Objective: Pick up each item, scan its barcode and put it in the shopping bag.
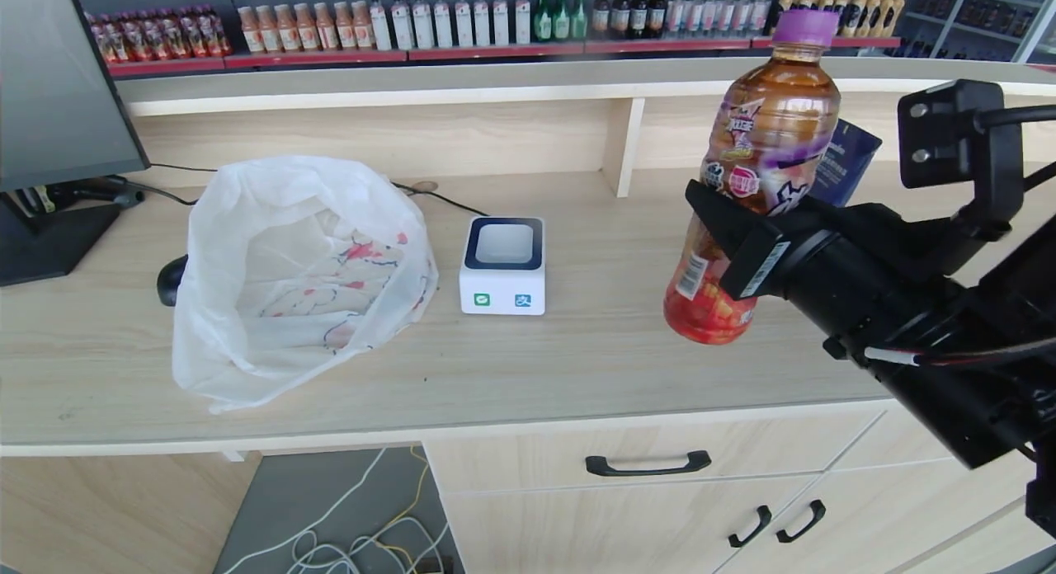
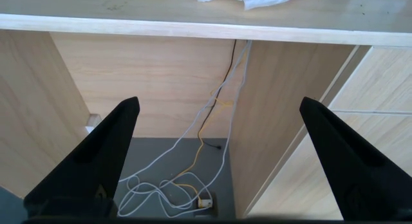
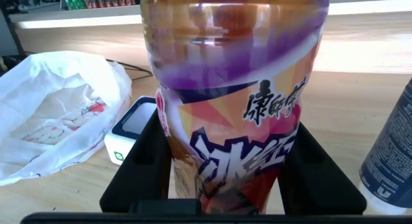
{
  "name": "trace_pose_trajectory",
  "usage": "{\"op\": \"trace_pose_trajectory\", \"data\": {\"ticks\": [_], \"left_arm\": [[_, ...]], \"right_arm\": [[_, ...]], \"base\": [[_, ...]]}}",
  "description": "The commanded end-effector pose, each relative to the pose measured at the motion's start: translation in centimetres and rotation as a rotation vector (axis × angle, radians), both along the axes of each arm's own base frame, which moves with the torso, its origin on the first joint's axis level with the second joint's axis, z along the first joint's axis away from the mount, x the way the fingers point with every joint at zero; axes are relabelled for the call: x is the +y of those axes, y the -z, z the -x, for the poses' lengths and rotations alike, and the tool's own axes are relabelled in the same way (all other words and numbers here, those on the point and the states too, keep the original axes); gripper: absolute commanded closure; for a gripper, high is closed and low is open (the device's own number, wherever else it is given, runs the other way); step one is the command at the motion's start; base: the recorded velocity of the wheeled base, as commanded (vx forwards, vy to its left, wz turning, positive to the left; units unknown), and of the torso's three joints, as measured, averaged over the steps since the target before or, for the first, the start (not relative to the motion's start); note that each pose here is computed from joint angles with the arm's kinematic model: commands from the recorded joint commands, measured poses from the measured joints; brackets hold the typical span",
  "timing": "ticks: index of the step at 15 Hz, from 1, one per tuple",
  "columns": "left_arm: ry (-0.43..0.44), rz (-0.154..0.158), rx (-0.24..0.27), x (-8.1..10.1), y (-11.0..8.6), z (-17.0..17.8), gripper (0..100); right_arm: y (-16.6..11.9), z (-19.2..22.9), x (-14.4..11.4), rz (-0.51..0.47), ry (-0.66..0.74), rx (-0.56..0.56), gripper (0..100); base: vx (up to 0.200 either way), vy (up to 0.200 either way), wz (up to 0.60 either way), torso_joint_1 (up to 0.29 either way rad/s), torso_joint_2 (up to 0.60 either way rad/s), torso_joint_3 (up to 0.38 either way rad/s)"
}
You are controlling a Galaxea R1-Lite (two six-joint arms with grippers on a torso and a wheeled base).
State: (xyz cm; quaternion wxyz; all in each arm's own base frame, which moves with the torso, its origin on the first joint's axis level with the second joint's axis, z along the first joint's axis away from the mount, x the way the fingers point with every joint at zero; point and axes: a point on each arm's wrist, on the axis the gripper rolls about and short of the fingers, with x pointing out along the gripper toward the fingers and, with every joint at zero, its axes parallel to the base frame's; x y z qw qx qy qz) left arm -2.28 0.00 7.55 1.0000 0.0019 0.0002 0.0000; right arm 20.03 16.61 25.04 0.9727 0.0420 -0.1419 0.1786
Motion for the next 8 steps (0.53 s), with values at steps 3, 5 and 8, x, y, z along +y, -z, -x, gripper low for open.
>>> {"op": "trace_pose_trajectory", "data": {"ticks": [3, 5, 8], "left_arm": [[0.0, -0.001, 0.001, 0.0, 0.0, -0.01, 0], [0.0, -0.001, 0.001, 0.0, 0.0, -0.01, 0], [0.0, 0.001, 0.0, 0.0, 0.0, 0.0, 0]], "right_arm": [[-0.21, 1.64, -1.27, -0.033, -0.016, 0.0, 100], [-0.03, 2.04, -1.6, -0.03, -0.027, 0.003, 100], [-0.23, 2.11, -1.58, -0.043, -0.056, -0.003, 100]], "base": [[0.0, 0.0, 0.0, 0.0, 0.0, 0.0], [0.0, 0.0, 0.0, 0.0, 0.0, 0.0], [0.0, 0.0, 0.0, 0.0, 0.0, 0.0]]}}
